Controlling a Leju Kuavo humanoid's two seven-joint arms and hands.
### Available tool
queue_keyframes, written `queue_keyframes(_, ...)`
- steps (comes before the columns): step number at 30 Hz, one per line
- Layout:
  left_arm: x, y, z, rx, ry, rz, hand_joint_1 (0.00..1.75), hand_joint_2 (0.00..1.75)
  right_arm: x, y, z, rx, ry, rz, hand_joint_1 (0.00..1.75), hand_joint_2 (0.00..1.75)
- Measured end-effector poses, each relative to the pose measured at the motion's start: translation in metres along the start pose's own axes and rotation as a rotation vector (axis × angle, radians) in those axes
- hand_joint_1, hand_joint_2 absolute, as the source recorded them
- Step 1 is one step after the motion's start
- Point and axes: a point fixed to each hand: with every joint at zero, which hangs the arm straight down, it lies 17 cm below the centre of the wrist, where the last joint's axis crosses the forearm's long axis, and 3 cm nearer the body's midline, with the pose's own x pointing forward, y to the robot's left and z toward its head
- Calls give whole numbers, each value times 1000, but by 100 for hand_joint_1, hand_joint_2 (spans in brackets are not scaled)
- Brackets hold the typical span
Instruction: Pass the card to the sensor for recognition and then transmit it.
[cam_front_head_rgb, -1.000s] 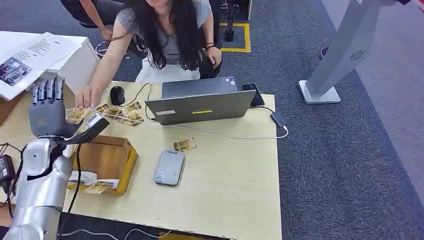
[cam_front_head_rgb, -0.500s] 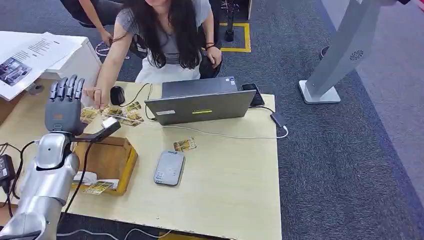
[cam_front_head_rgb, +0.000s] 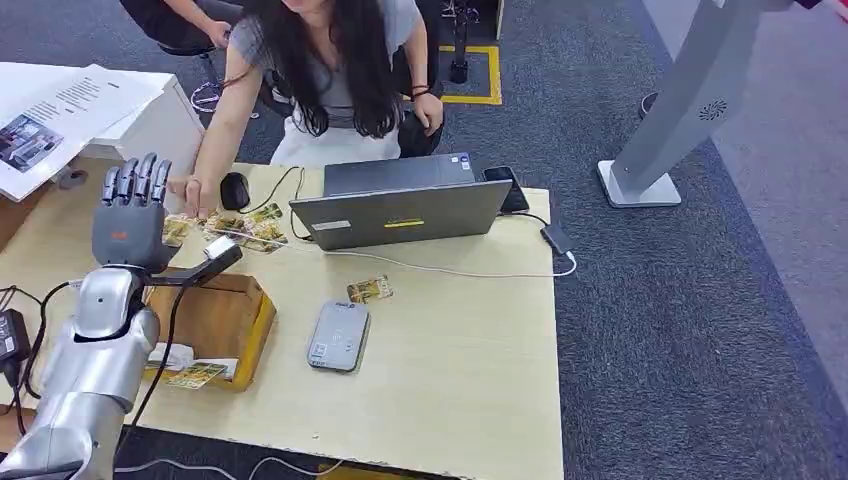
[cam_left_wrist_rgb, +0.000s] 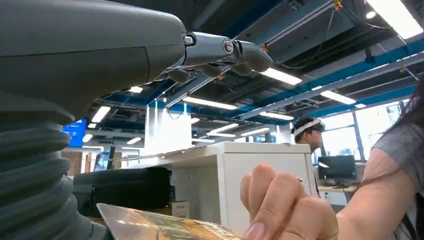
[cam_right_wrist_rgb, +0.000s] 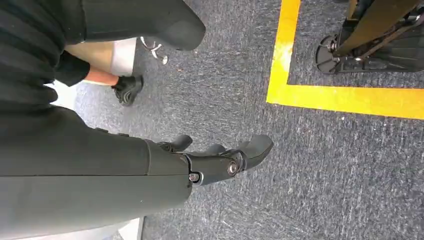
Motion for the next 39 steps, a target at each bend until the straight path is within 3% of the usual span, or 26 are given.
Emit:
queue_keyframes(5,-4,2,0,7,2,-4,5,175,0,0,0,0,-3,2,0,175)
queue_keyframes(6,-4,2,0,8,2,-3,175,175,1,0,0,0,-5,2,0,175)
queue_keyframes(31,-12,2,8,25,-54,-11,175,175,5,3,0,10,-43,32,0,175)
queue_keyframes(39,24,14,20,73,-136,27,175,175,7,3,0,11,-50,30,0,175)
